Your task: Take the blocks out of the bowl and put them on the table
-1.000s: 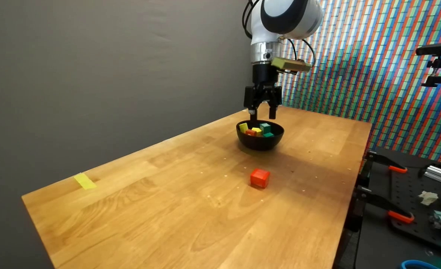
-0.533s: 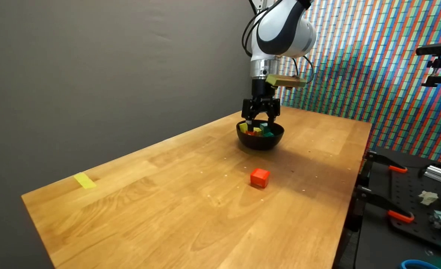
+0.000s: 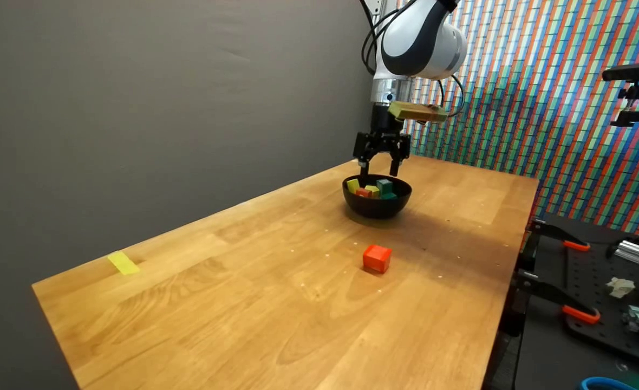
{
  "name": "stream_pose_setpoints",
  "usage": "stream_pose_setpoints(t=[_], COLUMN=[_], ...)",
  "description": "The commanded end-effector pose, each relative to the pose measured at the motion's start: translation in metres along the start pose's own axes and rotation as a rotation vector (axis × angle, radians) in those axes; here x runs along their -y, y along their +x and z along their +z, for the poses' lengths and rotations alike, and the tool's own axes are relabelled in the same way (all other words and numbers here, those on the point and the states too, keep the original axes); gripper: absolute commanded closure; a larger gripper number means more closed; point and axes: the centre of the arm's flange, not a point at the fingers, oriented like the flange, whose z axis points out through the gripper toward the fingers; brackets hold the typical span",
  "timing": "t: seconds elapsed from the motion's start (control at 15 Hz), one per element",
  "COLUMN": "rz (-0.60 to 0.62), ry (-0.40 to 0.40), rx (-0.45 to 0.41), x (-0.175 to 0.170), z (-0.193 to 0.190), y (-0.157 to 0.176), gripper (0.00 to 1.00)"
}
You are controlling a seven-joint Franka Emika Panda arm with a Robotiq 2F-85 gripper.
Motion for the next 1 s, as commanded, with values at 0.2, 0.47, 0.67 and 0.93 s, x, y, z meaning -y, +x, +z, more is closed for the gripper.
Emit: stream_pose_setpoints(t=[0.2,0.47,0.67,0.93], rz=[0.111,0.155,0.179,0.19], ry=[-0.008,-0.021,-0.027,-0.034], rx=[-0.025,-0.028,-0.016,-0.002], x=[-0.024,-0.031,-0.032,-0.031], z=[0.006,0.013,0.022,0.03], y=[-0.003,0.0,0.003,0.004], gripper=[0.0,0.01,0.29,0.61])
